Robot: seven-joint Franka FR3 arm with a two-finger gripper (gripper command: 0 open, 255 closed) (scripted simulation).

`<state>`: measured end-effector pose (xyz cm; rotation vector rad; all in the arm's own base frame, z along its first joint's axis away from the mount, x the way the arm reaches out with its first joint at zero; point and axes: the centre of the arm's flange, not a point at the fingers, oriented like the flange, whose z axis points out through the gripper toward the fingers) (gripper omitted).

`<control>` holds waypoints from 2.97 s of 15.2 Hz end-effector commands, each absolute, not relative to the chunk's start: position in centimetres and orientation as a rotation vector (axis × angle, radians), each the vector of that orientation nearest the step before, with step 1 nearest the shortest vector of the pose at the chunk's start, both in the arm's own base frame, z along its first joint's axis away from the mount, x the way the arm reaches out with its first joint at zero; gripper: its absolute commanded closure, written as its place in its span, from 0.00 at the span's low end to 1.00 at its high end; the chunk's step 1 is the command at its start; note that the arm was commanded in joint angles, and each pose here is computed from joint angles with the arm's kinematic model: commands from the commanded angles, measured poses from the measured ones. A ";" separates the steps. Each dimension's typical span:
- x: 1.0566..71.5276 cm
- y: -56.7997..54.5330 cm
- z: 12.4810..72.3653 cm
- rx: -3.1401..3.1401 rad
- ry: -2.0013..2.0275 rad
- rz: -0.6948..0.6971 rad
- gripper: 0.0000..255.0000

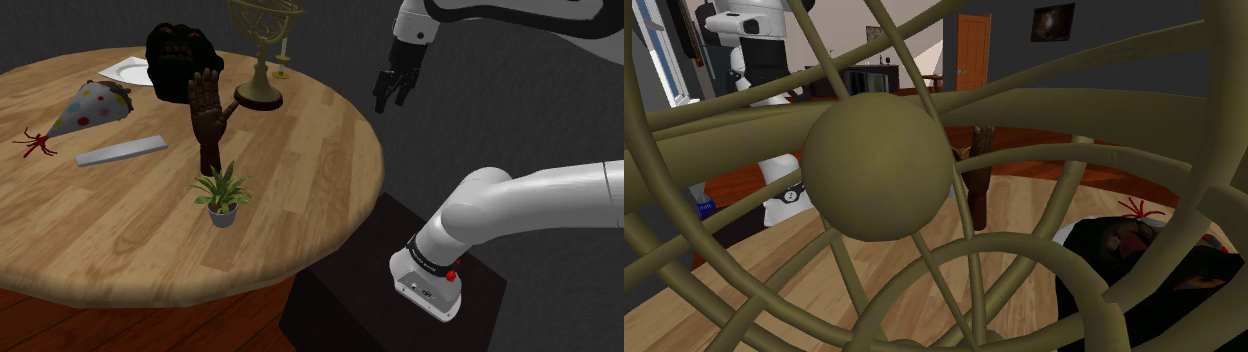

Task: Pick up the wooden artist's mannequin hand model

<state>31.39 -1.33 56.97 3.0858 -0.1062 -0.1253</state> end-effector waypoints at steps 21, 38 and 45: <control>53.6 11.4 53.7 3.349 0.621 -0.350 0.00; 62.1 21.2 50.1 3.400 1.039 -0.475 0.00; 62.1 21.2 49.3 3.400 1.039 -0.475 1.00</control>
